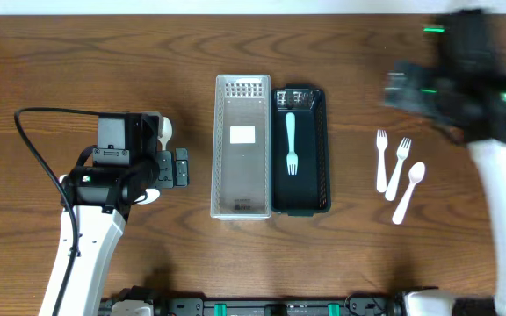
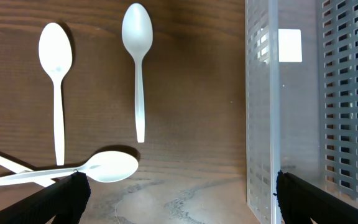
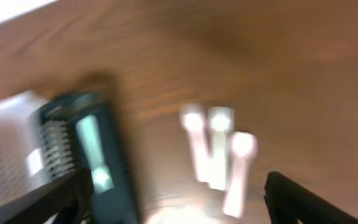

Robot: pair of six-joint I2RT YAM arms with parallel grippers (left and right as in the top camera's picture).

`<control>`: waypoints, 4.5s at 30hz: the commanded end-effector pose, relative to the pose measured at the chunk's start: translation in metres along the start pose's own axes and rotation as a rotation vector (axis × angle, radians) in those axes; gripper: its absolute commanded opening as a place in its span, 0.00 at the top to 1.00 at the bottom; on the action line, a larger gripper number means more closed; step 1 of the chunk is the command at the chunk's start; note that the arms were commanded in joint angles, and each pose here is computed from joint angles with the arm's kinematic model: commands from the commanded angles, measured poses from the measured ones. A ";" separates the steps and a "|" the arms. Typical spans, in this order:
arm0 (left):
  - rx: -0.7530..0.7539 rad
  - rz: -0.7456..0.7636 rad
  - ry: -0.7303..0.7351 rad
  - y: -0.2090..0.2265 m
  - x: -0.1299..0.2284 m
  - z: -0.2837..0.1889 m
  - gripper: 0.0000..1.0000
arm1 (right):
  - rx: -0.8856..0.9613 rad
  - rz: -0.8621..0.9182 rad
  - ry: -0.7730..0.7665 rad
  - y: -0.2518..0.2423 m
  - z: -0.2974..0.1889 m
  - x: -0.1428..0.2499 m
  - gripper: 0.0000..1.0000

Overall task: Pack container
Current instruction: 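Return right gripper to the right utensils and grasp a white spoon, then carry the white spoon into the dark green basket and release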

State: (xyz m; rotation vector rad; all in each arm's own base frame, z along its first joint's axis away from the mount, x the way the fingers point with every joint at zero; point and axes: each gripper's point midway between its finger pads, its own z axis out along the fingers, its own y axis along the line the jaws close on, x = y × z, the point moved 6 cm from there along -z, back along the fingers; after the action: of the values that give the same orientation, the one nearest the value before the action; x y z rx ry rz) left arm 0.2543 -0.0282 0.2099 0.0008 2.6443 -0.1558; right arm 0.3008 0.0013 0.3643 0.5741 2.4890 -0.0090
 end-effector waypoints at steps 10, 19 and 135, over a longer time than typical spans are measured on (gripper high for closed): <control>0.002 -0.006 -0.014 0.000 -0.005 -0.004 0.02 | 0.145 0.327 0.320 -0.115 0.122 0.058 0.04; 0.002 -0.006 -0.014 0.000 -0.005 -0.004 0.02 | 0.136 0.316 0.395 -0.118 0.191 0.112 0.09; 0.001 -0.007 -0.003 0.000 -0.003 -0.004 0.02 | -0.168 -0.448 0.383 0.181 0.183 0.161 0.57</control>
State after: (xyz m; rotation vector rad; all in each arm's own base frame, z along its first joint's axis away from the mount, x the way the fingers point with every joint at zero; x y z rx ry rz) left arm 0.2526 -0.0281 0.2088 0.0003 2.6554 -0.1551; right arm 0.3453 0.2023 0.1109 -0.0183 2.9900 0.0996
